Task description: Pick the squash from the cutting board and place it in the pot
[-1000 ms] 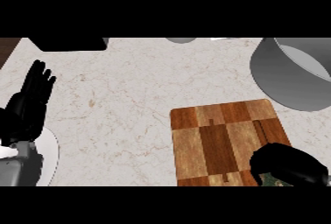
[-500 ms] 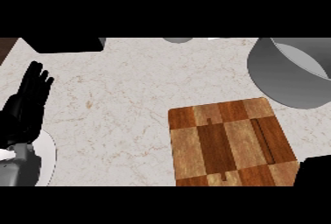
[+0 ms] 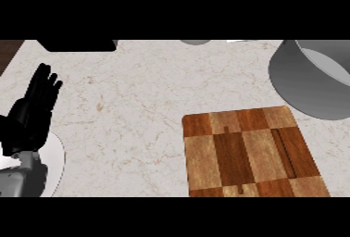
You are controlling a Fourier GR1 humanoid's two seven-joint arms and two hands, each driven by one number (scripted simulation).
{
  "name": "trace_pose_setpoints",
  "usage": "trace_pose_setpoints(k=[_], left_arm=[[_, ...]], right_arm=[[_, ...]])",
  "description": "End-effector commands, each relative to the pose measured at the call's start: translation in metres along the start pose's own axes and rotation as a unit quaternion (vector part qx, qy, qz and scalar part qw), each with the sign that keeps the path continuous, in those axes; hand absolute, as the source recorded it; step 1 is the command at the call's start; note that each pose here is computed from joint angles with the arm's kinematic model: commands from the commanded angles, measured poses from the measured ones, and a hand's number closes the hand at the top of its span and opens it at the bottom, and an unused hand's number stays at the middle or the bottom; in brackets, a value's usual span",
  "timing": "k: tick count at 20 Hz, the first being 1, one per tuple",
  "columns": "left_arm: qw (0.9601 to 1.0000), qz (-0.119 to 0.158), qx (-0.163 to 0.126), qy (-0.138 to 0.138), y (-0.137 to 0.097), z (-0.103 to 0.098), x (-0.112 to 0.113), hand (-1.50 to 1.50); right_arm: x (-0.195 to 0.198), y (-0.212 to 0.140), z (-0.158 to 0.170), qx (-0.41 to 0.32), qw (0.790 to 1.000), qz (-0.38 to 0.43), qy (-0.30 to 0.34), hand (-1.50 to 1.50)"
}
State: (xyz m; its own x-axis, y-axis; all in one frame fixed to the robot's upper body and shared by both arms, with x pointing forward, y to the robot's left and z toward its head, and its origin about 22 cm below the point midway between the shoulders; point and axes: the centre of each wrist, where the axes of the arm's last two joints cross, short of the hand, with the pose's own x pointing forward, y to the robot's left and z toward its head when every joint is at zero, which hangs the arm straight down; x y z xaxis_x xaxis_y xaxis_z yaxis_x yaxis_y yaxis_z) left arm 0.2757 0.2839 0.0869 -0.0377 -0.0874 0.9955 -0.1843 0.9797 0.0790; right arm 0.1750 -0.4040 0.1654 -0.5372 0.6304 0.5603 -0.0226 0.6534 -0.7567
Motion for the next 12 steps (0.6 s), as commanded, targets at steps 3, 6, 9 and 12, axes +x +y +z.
trace_pose_setpoints(k=[3,6,9,12], left_arm=[[1.0000,-0.002,-0.003,-0.003,-0.004,0.000,-0.001,0.00],[0.9999,0.003,-0.009,-0.003,-0.011,-0.014,-0.001,0.00],[0.9999,-0.001,-0.013,0.001,-0.011,0.011,-0.011,0.00],[0.9998,0.001,-0.017,-0.008,-0.023,-0.006,-0.004,0.00]], right_arm=[[-0.017,-0.054,-0.029,-0.057,0.997,-0.007,0.051,1.50],[-0.029,-0.062,-0.049,-0.045,0.996,-0.045,0.057,1.50],[-0.063,-0.064,-0.051,-0.059,0.995,-0.030,0.073,1.50],[-0.086,-0.048,-0.071,-0.044,0.992,-0.066,0.097,1.50]])
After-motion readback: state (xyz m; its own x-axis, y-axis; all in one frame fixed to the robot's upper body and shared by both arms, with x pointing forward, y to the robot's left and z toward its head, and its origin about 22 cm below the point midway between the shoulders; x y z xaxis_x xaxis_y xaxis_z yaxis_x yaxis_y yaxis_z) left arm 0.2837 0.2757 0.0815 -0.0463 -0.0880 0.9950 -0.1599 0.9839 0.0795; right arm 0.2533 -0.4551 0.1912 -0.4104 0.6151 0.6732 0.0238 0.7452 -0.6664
